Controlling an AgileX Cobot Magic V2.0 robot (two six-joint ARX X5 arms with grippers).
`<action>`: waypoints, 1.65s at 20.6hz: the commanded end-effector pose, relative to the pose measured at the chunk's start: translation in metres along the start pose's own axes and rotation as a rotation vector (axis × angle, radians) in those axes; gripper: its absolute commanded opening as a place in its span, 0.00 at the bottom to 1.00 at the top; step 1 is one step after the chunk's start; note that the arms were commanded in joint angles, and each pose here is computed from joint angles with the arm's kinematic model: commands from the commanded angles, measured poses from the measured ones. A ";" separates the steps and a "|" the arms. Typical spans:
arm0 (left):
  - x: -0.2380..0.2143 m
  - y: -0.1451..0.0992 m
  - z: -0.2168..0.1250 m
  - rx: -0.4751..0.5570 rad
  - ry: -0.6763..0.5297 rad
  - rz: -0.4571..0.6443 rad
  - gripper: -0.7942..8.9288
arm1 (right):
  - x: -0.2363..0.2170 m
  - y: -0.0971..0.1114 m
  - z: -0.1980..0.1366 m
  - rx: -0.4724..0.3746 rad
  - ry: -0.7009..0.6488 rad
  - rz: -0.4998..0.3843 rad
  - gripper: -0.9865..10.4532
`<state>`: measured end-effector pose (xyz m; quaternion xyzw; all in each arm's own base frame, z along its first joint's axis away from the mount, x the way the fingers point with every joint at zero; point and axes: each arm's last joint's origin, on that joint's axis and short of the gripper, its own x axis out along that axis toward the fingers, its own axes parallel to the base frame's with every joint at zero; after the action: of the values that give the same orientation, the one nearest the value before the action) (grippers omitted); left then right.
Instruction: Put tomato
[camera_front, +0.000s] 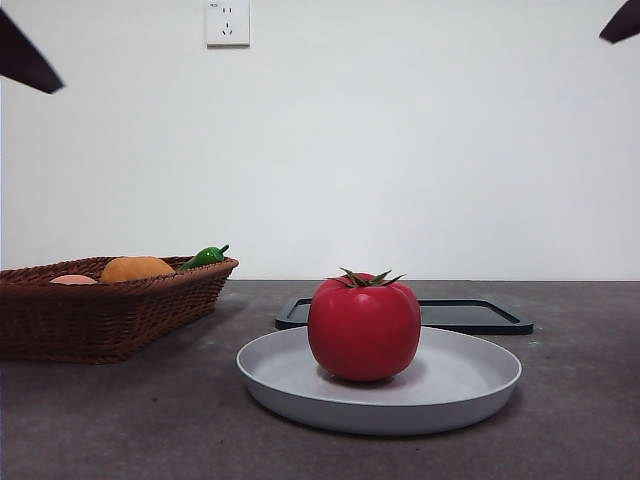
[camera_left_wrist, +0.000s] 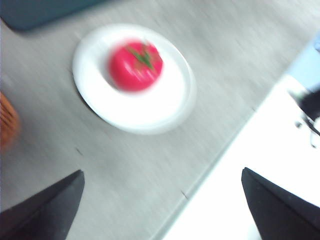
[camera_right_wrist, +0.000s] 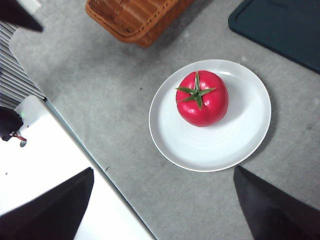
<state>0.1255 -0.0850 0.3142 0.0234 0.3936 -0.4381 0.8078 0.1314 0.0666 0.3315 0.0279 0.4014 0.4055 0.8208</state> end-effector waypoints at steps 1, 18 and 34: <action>-0.004 -0.003 0.001 0.012 -0.005 -0.010 0.59 | 0.005 -0.002 0.008 0.005 0.007 0.004 0.48; -0.006 -0.004 0.003 0.026 -0.033 -0.009 0.59 | 0.075 -0.016 0.039 -0.062 0.054 0.004 0.48; -0.006 -0.004 0.003 0.025 -0.033 -0.008 0.59 | 0.186 -0.028 0.044 -0.137 0.153 -0.056 0.54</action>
<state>0.1221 -0.0831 0.3166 0.0230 0.3855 -0.4403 0.8106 0.2421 0.1832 0.2298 -0.0745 0.4384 0.4068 0.7980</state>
